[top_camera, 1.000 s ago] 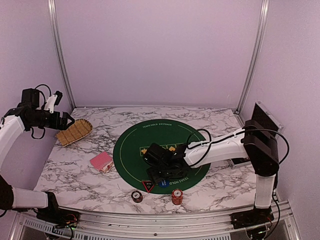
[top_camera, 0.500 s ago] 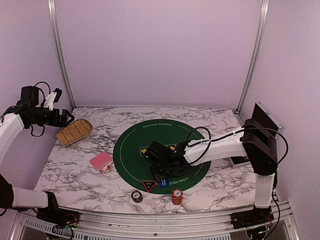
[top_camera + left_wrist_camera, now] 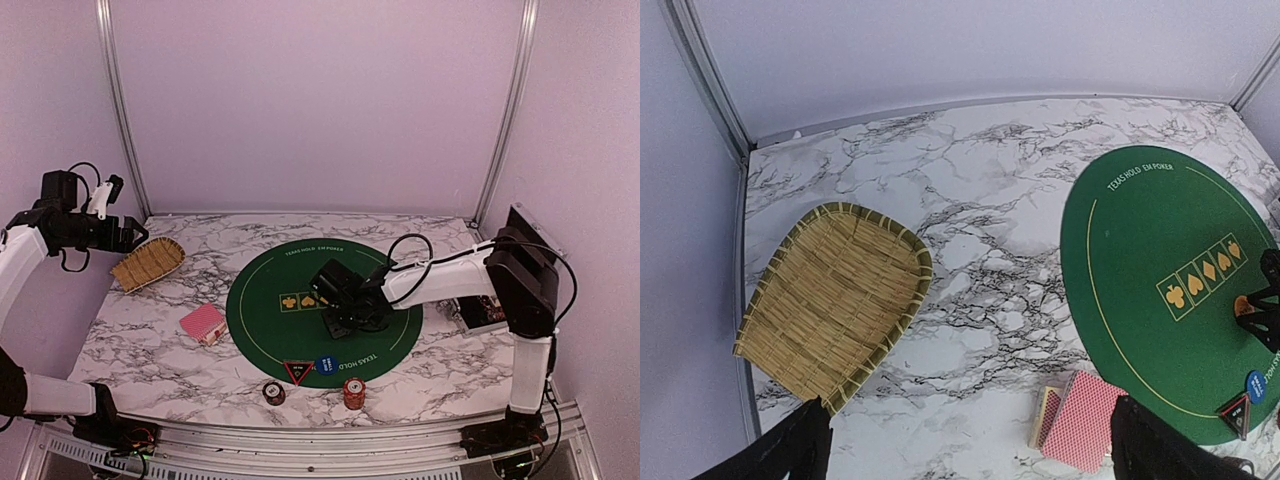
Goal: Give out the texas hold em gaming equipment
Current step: Move the big blind button to the poker table mat.
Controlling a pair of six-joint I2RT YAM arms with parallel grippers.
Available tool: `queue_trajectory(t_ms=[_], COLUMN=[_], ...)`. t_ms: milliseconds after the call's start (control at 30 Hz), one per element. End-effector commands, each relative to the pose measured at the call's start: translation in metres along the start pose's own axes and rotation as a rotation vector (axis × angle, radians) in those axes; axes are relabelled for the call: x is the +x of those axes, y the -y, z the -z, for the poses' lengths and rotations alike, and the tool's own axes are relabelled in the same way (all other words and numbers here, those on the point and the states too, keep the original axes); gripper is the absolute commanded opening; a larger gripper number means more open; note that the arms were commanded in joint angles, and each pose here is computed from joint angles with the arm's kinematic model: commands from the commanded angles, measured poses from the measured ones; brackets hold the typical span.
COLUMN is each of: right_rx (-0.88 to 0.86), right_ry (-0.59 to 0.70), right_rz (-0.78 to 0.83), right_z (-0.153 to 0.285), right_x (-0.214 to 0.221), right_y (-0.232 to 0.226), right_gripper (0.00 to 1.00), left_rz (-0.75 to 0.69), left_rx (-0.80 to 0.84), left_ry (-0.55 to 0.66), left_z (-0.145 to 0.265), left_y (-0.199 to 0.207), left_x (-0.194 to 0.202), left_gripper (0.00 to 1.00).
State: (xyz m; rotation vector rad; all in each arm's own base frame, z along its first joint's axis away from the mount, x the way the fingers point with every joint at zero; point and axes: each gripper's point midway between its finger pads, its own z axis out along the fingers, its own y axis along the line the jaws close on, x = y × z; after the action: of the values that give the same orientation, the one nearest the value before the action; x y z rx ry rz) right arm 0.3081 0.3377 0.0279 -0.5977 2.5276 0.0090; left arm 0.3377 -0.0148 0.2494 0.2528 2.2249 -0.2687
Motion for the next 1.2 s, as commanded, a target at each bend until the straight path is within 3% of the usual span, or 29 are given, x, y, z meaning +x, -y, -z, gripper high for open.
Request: queue_trajectory(t_ms=[0,167,333,533,900,1167], right_rx=[0.054,0.072,0.047,-0.049,-0.068,-0.044], right_ry=[0.000,0.022,0.040,0.001,-0.050,-0.079], right_rz=[0.004,-0.010,-0.048,-0.115,-0.123,-0.165], right_z=[-0.010,-0.010,0.009,0.023,0.010,-0.005], right_x=[-0.014,-0.033,-0.035,-0.001,0.018,0.022], right_y=[0.026,0.045,0.041,0.019,0.009,0.024], right_gripper=[0.43,0.58,0.61,0.61,0.44,0.38], left_rz=[0.009,0.008,0.009,-0.005,-0.004,-0.005], left_rx=[0.002,0.003,0.009,0.006,0.010,0.014], left_ry=[0.007,0.009,0.008,0.011,0.015,0.022], left_z=[0.004,0.004,0.004,0.006,0.006,0.008], left_y=[0.000,0.000,0.001,0.002,0.002,0.003], left_x=[-0.007,-0.008,-0.008,-0.007,-0.008,-0.012], left_gripper=[0.99,0.99,0.99,0.99,0.99,0.99])
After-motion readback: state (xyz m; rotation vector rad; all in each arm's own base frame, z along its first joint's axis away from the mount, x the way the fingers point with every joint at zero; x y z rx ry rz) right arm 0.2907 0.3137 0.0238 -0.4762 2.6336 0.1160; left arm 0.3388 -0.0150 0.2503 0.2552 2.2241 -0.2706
